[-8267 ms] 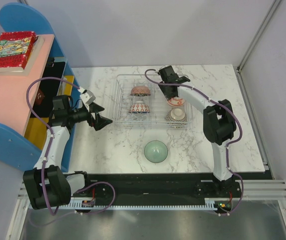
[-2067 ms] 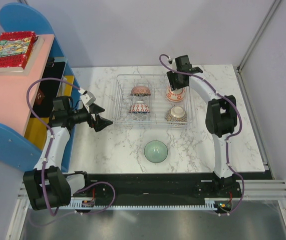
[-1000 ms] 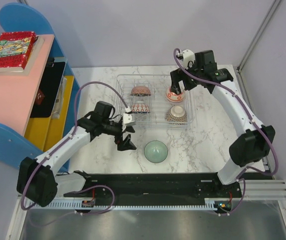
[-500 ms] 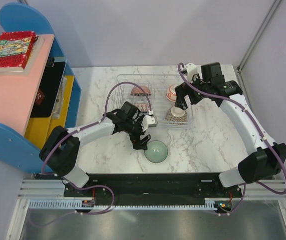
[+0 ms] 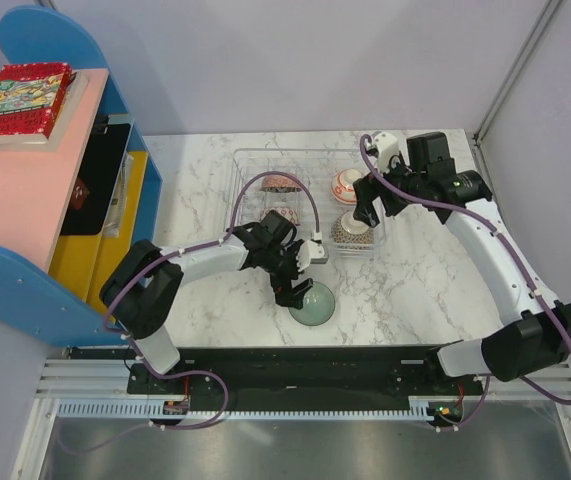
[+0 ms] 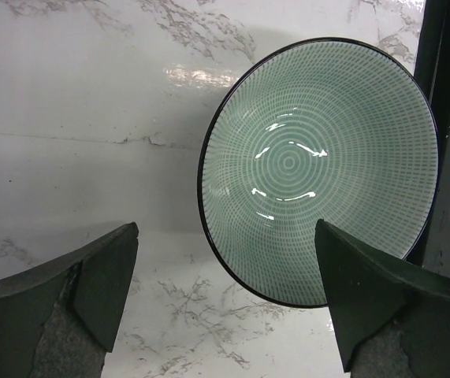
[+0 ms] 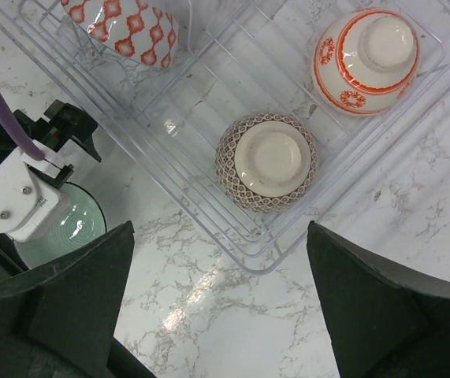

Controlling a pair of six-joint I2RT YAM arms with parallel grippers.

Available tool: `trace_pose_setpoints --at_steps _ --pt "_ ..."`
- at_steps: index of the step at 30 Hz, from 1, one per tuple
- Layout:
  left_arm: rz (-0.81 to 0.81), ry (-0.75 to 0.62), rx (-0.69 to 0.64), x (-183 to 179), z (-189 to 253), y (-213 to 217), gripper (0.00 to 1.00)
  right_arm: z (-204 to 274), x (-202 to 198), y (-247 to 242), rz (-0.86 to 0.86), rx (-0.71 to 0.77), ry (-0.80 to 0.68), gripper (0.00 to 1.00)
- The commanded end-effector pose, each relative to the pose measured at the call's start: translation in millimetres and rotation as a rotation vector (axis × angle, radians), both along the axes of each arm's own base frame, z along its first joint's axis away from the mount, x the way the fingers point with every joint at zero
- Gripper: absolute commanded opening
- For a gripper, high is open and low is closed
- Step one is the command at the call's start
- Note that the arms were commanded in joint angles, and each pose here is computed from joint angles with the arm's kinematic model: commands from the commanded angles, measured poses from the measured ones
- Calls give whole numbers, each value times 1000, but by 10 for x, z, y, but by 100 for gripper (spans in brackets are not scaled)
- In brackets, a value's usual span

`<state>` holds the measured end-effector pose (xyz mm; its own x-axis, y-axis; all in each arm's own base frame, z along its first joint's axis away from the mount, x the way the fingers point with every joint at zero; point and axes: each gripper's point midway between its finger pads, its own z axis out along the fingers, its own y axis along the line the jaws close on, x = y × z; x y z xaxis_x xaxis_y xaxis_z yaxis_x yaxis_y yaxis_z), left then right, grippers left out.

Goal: Load the bowls into the dish rack

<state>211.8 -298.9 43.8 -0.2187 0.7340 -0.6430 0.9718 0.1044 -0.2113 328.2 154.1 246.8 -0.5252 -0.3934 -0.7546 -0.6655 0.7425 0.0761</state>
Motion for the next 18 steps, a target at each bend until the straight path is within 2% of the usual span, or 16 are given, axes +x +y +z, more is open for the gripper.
trace_pose_setpoints --at_steps 1,4,5,7,9,10,13,14,18 --pt "7 -15 -15 75 67 -78 98 223 12 -71 -24 -5 -86 98" --pt "-4 -7 -23 51 75 -87 79 326 18 -102 -44 -4 -115 98" --pt "-6 -5 -23 46 69 -86 66 359 25 -124 -55 -8 -123 98" --pt "-12 4 -24 31 57 -90 56 446 12 -140 -62 -2 -146 97" --pt "-17 13 -22 15 42 -86 51 517 -1 -154 -73 7 -161 98" --pt "-23 25 -23 -10 28 -86 40 540 0 -164 -77 9 -166 98" --pt "-30 25 -23 -13 32 -86 22 636 -28 -164 -79 28 -184 98" --pt "-34 22 -21 -15 32 -79 2 665 -39 -158 -77 34 -190 98" --pt "-58 15 -41 -54 160 -72 2 715 -97 -62 -31 83 -180 98"
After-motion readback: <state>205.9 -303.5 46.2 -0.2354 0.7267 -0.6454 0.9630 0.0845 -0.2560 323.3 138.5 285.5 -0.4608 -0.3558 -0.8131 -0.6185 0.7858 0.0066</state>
